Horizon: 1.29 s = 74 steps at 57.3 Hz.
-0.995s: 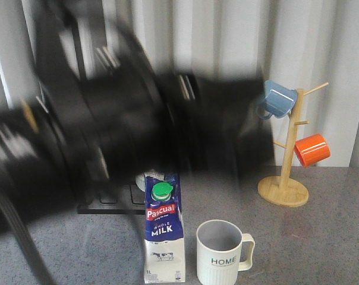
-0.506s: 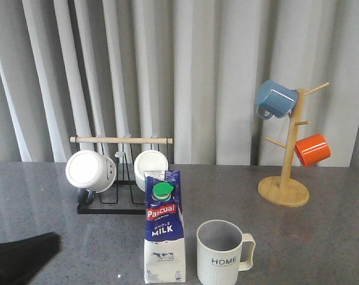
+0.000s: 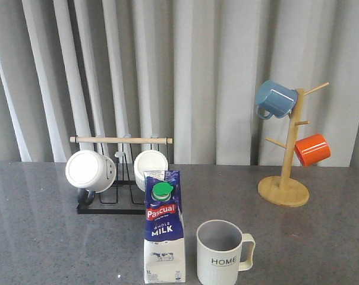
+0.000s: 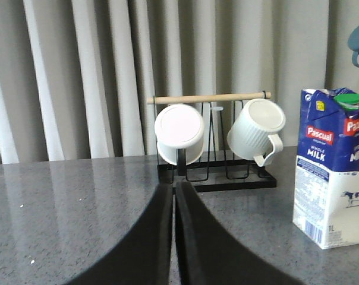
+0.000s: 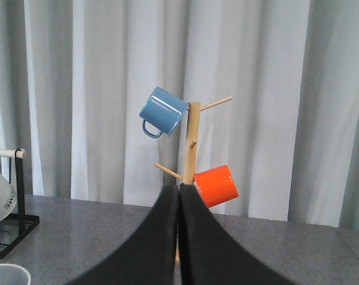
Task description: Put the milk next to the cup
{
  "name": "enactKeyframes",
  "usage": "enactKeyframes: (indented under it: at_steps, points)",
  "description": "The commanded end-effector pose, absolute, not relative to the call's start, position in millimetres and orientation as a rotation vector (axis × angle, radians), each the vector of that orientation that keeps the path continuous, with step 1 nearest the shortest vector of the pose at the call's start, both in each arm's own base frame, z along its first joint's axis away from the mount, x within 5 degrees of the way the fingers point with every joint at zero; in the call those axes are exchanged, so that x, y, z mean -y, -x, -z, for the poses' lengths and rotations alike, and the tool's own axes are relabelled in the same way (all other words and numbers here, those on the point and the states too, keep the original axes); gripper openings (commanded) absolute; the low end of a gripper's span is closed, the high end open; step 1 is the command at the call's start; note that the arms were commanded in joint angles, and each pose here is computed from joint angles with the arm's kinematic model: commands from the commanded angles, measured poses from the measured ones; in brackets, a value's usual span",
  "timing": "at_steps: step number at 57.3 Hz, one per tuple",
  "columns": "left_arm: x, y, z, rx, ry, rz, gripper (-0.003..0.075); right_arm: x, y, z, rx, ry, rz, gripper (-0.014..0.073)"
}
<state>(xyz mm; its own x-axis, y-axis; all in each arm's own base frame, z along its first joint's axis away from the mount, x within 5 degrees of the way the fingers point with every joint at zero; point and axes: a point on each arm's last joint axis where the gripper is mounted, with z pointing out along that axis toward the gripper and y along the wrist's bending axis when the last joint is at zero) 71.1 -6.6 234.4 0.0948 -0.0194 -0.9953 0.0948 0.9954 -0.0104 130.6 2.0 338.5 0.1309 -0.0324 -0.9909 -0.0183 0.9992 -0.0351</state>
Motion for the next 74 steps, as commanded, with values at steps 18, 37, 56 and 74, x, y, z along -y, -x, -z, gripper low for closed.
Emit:
enactKeyframes:
  at_steps: [18, 37, 56, 74]
  points:
    - [-0.3, -53.3, -218.9, -1.398, 0.007, -0.003, -0.0006, -2.5, -128.6, -353.6, -1.340, 0.046, 0.008, -0.0008]
    - [-0.3, -52.9, -221.8, -1.390, 0.012, 0.003, -0.0006, -2.4, -128.7, -353.4, -1.341, 0.046, 0.008, -0.0008]
    - [-0.3, -52.9, -221.8, -1.390, 0.012, 0.002, -0.0006, -2.4, -128.7, -353.4, -1.341, 0.046, 0.008, -0.0008]
    - [-0.3, -52.9, -221.8, -1.390, 0.012, 0.002, -0.0006, -2.5, -120.4, -349.9, -1.327, 0.069, 0.036, -0.0008]
